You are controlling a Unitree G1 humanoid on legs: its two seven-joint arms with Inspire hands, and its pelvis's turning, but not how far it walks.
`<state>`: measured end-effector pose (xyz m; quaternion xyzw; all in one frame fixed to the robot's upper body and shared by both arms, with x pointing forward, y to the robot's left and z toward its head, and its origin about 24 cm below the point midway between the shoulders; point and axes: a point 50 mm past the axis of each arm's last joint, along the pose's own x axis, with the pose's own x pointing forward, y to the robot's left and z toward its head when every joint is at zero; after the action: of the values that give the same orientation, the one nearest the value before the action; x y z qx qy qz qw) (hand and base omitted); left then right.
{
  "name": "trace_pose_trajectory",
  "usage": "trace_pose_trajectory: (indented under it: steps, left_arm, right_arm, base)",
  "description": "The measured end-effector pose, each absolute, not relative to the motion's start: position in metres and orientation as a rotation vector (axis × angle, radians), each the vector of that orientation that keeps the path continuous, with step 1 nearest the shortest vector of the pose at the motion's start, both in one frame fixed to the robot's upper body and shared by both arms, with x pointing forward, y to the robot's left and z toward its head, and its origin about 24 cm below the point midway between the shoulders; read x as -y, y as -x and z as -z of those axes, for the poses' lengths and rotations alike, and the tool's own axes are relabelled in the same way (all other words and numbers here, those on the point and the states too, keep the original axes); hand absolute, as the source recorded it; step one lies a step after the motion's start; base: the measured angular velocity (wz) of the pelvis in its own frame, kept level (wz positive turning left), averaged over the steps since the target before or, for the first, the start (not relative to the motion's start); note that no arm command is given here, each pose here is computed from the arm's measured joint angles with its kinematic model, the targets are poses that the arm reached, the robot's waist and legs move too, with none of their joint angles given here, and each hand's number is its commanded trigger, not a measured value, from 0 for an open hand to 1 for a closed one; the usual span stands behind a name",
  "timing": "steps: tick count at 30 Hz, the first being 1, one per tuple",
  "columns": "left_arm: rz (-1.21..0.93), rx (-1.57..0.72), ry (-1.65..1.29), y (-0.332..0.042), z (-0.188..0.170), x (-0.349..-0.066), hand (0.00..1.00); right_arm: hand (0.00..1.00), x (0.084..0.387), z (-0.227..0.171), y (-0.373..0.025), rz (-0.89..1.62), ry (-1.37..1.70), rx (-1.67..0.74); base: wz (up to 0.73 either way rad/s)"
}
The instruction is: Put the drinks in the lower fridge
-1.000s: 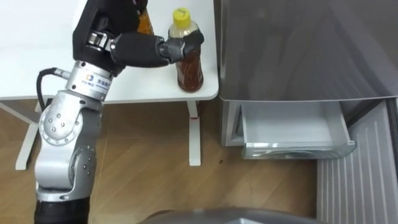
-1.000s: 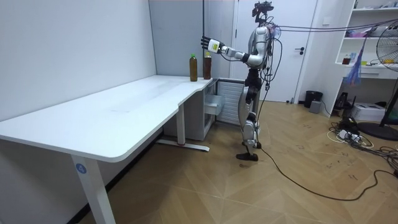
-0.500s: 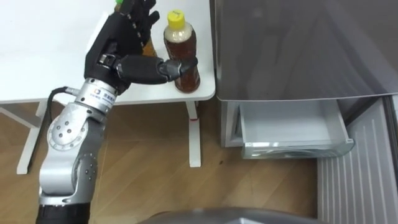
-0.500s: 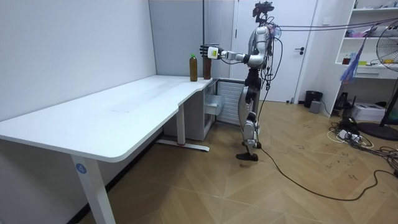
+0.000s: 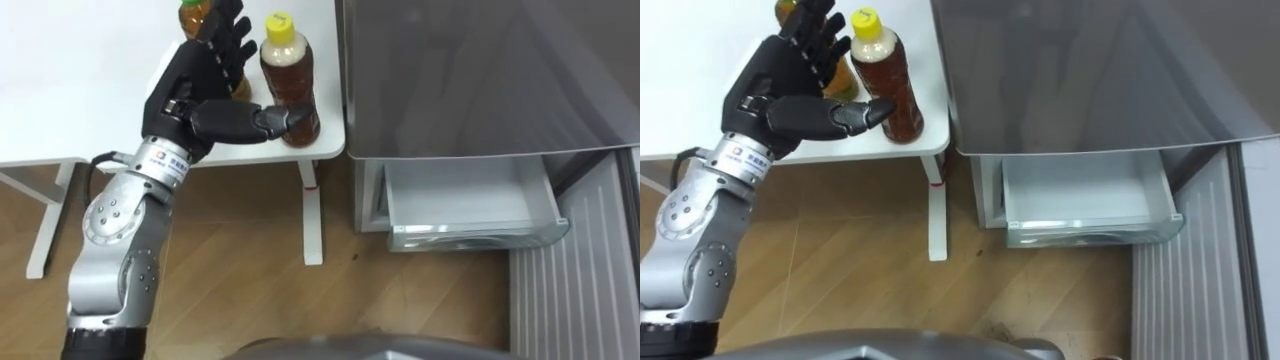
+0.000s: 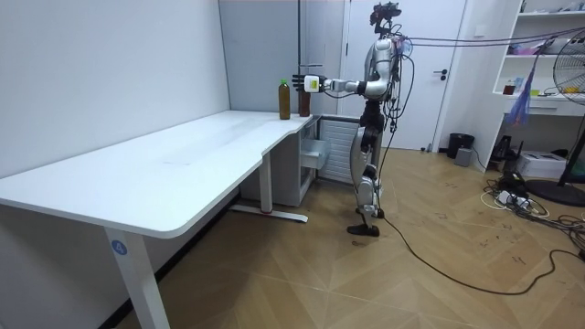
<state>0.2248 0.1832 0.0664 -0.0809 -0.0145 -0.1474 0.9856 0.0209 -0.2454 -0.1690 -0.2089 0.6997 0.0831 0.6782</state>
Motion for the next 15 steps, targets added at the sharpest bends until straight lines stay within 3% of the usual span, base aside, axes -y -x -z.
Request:
trace_pose_trajectory:
  steps: [15]
  left_arm:
    - [0.228, 0.033, 0.283, -0.226, -0.066, -0.1862, 0.0]
  right_arm:
    - [0.0, 0.2451, 0.1691, -0.0205, -0.193, 0.473, -1.571]
  base:
    - [0.0]
